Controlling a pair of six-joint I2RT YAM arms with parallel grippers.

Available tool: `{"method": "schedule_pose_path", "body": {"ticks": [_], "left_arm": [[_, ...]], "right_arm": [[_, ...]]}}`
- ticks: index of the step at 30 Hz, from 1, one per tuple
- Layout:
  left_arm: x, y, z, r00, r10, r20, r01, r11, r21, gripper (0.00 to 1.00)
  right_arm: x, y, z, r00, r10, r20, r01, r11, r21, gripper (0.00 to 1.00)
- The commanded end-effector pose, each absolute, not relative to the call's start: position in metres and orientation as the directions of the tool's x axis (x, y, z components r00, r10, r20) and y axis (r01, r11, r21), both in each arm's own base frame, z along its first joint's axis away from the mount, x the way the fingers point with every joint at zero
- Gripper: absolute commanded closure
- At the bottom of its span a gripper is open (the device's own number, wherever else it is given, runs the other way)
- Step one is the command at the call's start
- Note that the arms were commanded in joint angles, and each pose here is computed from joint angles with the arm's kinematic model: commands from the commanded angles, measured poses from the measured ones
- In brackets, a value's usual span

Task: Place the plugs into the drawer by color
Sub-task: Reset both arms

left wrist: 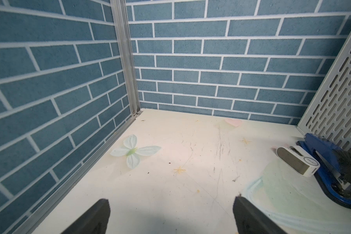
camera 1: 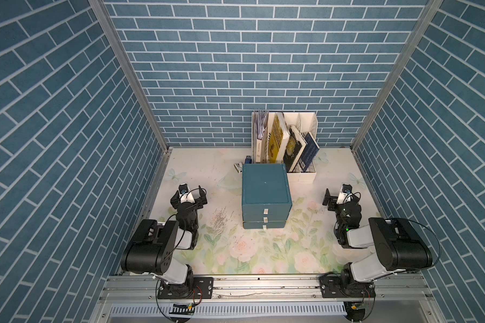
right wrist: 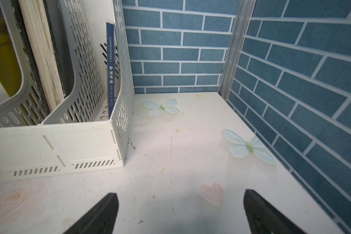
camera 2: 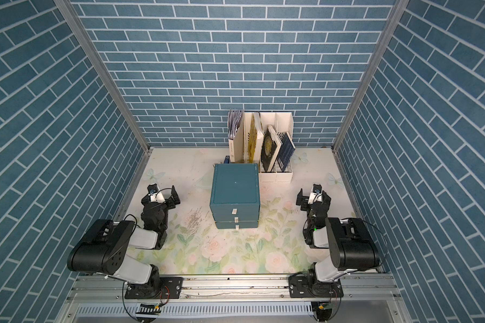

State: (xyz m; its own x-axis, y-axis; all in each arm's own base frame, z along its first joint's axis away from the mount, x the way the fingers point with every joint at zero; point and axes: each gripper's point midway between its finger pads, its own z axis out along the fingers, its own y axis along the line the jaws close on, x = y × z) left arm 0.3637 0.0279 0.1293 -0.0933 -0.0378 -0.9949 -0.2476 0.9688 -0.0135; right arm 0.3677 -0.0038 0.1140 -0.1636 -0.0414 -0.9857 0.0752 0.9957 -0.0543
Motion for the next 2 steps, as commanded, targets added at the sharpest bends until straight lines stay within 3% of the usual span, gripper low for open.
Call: {"method": "schedule_pose_path", "body": {"ticks": [1, 2], "left_arm": [[0.3640, 0.0280, 0.1337, -0.076, -0.029, -0.997, -0.242, 0.970, -0.009, 0.00], [0.3641, 0.0284, 0.1338, -0.076, -0.028, -0.997, -0.243, 0.970, -0.009, 0.00]], "right_arm": [[0.3710, -0.0007, 0.1259, -0.121, -0.072, -0.990, 0.061, 0.995, -0.080, 0.00], [0.3709, -0.0008, 0.1258, -0.122, -0.072, -0.990, 0.062, 0.995, -0.080, 0.00]]}}
